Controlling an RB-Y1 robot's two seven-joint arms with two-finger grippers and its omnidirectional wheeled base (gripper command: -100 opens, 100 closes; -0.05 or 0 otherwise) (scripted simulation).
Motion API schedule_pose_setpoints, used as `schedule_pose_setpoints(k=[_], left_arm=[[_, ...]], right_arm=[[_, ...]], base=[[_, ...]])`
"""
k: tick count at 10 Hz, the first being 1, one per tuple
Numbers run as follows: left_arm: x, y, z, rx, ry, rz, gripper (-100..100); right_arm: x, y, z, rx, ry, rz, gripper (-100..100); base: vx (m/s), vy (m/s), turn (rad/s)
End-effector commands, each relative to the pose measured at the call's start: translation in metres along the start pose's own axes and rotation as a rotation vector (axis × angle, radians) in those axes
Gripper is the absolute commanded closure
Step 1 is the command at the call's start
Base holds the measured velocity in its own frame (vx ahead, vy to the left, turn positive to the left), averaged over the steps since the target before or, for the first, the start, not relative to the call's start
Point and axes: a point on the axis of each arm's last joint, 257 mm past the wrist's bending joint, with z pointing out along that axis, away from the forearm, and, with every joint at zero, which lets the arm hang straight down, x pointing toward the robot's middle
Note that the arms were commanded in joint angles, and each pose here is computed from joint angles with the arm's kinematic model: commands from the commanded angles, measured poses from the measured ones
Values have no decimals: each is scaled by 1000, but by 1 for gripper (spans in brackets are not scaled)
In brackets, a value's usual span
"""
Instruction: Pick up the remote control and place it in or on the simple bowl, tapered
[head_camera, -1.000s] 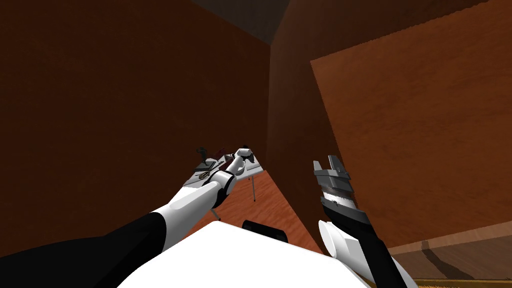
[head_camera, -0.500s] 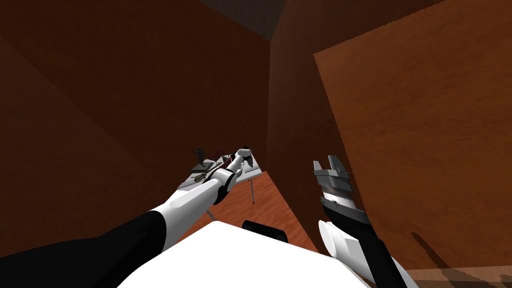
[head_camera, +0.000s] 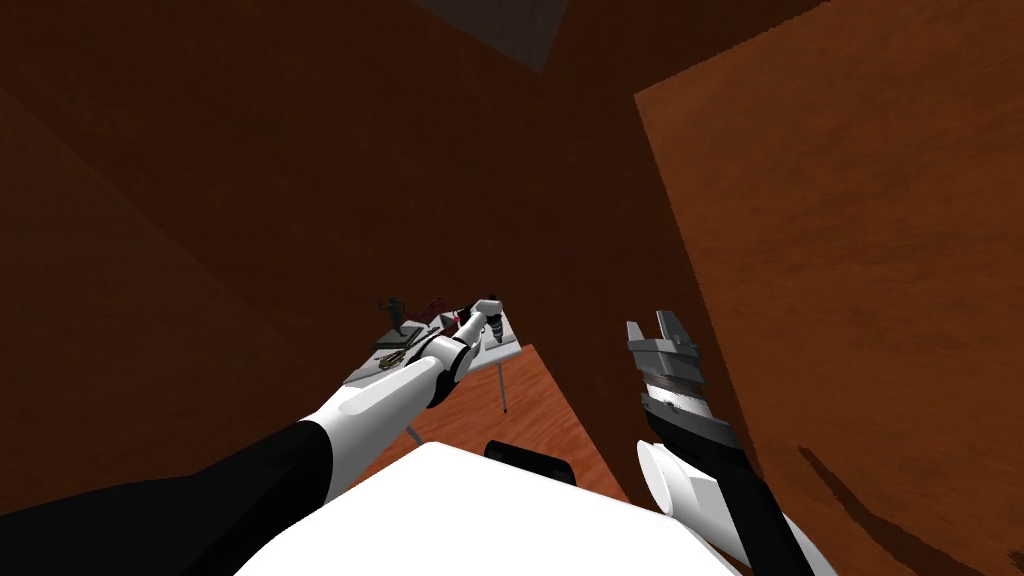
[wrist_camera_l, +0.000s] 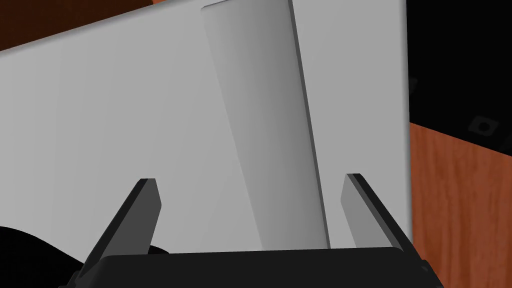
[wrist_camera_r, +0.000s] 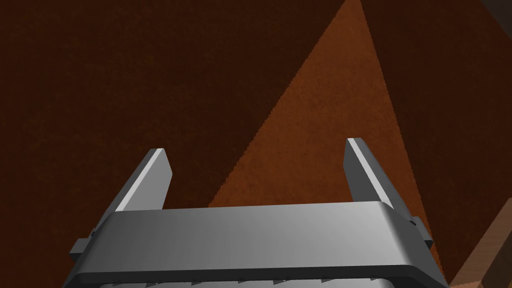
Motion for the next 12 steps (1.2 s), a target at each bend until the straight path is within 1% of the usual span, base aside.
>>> schedule_pose_setpoints(k=[1, 2, 3, 4, 5, 7, 9, 10, 11, 12], left_arm=[[0, 2, 0, -17, -12, -1, -100], [-4, 7, 5, -36, -21, -8, -100], [-12, 18, 6, -76, -49, -15, -100], [-23, 33, 12, -131, -83, -29, -100], [-23, 33, 12, -131, -83, -29, -100], [-38, 53, 18, -200, -128, -44, -100], [-38, 53, 18, -200, -128, -44, -100], [-46, 65, 22, -236, -151, -52, -100], [-41, 59, 20, -216, -139, -48, -100], [-42, 61, 20, -221, -142, -49, 0]], right_arm=[[0, 0, 0, 0, 0, 0, 0], [0, 0, 0, 0, 0, 0, 0], [0, 0, 0, 0, 0, 0, 0], [0, 0, 0, 0, 0, 0, 0], [0, 0, 0, 0, 0, 0, 0], [0, 0, 0, 0, 0, 0, 0], [0, 0, 0, 0, 0, 0, 0], [0, 0, 0, 0, 0, 0, 0], [0, 0, 0, 0, 0, 0, 0], [0, 0, 0, 0, 0, 0, 0]], base=[[61, -26, 20], [24, -9, -6], [42, -24, 22], [82, -43, 38], [73, -32, 18], [72, -25, 18], [36, -15, 5], [37, -5, 7], [22, -3, 4], [0, 0, 0]])
